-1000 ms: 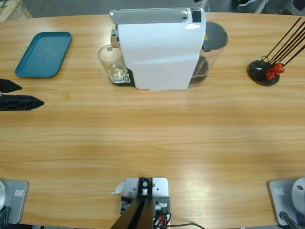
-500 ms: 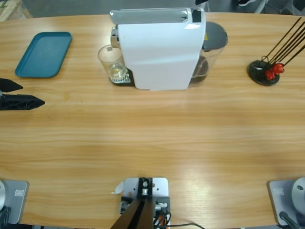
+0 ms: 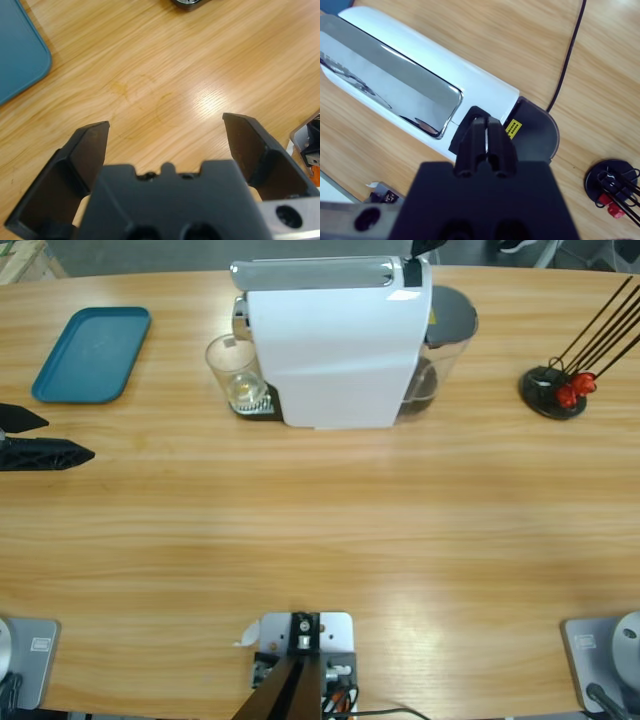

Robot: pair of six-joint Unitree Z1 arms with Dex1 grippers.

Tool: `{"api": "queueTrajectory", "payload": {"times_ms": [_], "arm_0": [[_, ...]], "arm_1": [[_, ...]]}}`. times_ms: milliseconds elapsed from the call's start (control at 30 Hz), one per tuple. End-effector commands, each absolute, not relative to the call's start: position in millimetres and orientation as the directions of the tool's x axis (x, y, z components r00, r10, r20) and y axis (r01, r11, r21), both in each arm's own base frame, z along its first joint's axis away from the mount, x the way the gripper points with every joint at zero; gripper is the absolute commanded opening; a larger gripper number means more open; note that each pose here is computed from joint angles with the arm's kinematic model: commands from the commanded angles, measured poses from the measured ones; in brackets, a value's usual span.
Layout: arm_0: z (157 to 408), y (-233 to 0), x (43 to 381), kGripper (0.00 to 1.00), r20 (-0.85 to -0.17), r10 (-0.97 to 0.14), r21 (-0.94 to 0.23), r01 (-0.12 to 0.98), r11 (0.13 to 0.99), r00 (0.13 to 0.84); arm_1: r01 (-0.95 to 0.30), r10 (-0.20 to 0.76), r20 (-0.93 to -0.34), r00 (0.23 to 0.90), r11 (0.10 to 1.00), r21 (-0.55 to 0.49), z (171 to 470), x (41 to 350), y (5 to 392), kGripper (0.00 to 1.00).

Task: Pour coffee

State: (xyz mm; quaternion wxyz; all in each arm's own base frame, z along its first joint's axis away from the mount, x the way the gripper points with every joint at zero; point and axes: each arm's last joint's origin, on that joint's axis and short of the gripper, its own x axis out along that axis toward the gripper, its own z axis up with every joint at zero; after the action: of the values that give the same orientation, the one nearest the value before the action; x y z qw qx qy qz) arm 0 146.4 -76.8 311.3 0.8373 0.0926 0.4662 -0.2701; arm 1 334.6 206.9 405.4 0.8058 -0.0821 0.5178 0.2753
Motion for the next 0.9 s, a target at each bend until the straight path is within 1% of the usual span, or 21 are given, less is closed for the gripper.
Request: {"api": "queueTrajectory", "payload": {"times_ms": [33,200,633,667,733,767,800,833,867,900], "arm_0": [[300,-79,147,0.991,-0.849,-0.364,-0.108,0.549,0.829,0.383],[300,-79,147,0.991,-0.85,-0.364,-0.109,0.549,0.829,0.382],[298,-80,147,0.991,-0.85,-0.364,-0.109,0.55,0.828,0.381],[298,-80,147,0.991,-0.849,-0.365,-0.108,0.55,0.828,0.381],[298,-79,147,0.991,-0.849,-0.365,-0.108,0.55,0.828,0.382],[298,-80,147,0.991,-0.849,-0.365,-0.108,0.55,0.828,0.382],[298,-80,147,0.991,-0.849,-0.365,-0.108,0.55,0.828,0.383],[299,-80,147,0.991,-0.848,-0.366,-0.108,0.55,0.828,0.384],[299,-80,147,0.991,-0.846,-0.368,-0.109,0.551,0.827,0.385],[299,-80,147,0.991,-0.844,-0.37,-0.109,0.553,0.826,0.387]], "arm_1": [[-0.535,0.321,-0.924,0.207,0.828,0.168,367,346,219,0.0],[-0.541,0.317,-0.926,0.205,0.825,0.162,368,343,221,0.0],[-0.557,0.269,-0.948,0.168,0.82,0.134,358,335,229,0.0],[-0.557,0.271,-0.947,0.172,0.82,0.134,360,334,229,0.0],[-0.562,0.286,-0.936,0.205,0.818,0.127,371,332,227,0.0],[-0.573,0.302,-0.925,0.23,0.811,0.123,380,331,227,0.0],[-0.589,0.33,-0.905,0.27,0.8,0.116,396,329,225,0.0],[-0.6,0.357,-0.884,0.301,0.792,0.115,410,326,223,0.084],[-0.61,0.388,-0.856,0.341,0.785,0.113,428,321,221,0.48],[-0.619,0.415,-0.829,0.375,0.778,0.11,445,314,218,0.623]]}}
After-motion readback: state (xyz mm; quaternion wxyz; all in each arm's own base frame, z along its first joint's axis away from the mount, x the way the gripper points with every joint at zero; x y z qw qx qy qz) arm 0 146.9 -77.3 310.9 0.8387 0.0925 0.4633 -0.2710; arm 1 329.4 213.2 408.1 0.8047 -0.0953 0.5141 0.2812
